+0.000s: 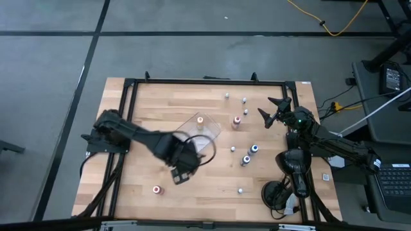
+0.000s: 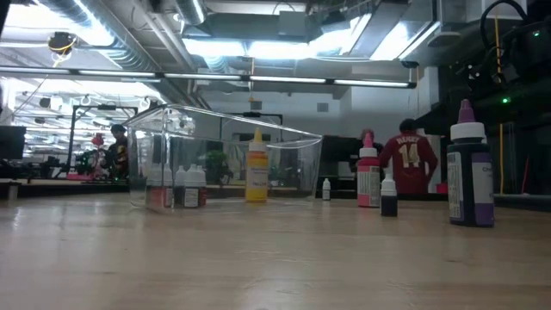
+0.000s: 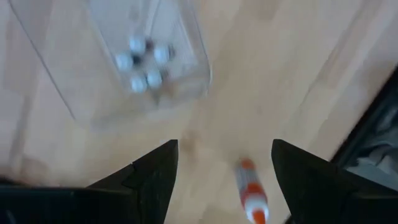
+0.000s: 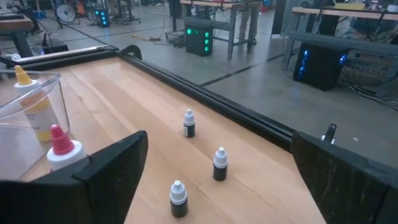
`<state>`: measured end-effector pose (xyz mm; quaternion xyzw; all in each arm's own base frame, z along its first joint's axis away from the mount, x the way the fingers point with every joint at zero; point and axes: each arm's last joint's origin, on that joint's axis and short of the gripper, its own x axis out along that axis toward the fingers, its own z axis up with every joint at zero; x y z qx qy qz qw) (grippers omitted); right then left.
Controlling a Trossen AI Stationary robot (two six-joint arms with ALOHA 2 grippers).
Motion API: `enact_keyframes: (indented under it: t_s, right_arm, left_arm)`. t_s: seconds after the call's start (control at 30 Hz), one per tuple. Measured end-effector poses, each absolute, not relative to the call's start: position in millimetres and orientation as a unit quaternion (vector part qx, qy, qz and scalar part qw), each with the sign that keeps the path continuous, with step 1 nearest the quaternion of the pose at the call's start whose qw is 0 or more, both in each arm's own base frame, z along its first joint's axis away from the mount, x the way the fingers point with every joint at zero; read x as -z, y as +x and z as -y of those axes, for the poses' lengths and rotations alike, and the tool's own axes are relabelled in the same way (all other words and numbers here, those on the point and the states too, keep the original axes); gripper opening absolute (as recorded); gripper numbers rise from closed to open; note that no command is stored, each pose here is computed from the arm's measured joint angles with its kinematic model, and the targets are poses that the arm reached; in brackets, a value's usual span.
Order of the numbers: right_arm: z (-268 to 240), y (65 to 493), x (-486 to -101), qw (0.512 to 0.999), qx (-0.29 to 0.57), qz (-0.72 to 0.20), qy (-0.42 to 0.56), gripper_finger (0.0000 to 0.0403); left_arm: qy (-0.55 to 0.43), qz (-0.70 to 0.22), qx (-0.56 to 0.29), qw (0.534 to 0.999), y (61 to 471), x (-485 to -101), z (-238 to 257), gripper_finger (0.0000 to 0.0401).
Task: Pick & Place food coloring
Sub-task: Put the large orange food coloring bottle into the transparent bin
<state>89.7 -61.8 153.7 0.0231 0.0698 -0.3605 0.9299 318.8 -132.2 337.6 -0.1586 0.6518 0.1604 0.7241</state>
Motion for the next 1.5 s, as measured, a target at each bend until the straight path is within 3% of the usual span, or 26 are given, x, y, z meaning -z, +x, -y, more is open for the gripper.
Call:
enact_keyframes:
  t_s: [0.53,1.23,1.5]
  right_arm:
    - [62,90,-154,0.93,0.36,-0.07,0.023,0.0394]
    - [62,90,-154,0.93,0.36,-0.07,0.022,0.0394]
    - [62,90,-154,0.93,0.36,-0.07,0.023,0.0394]
  left_arm:
    - [-0.235,-0.661,-0.208,0.682,244,-288,192,0.0251]
    - [-0.247,-0.658,-0.209,0.68,244,-234,220,0.0251]
    - [-0.246,-0.667,-0.206,0.672,244,-230,223,0.0251]
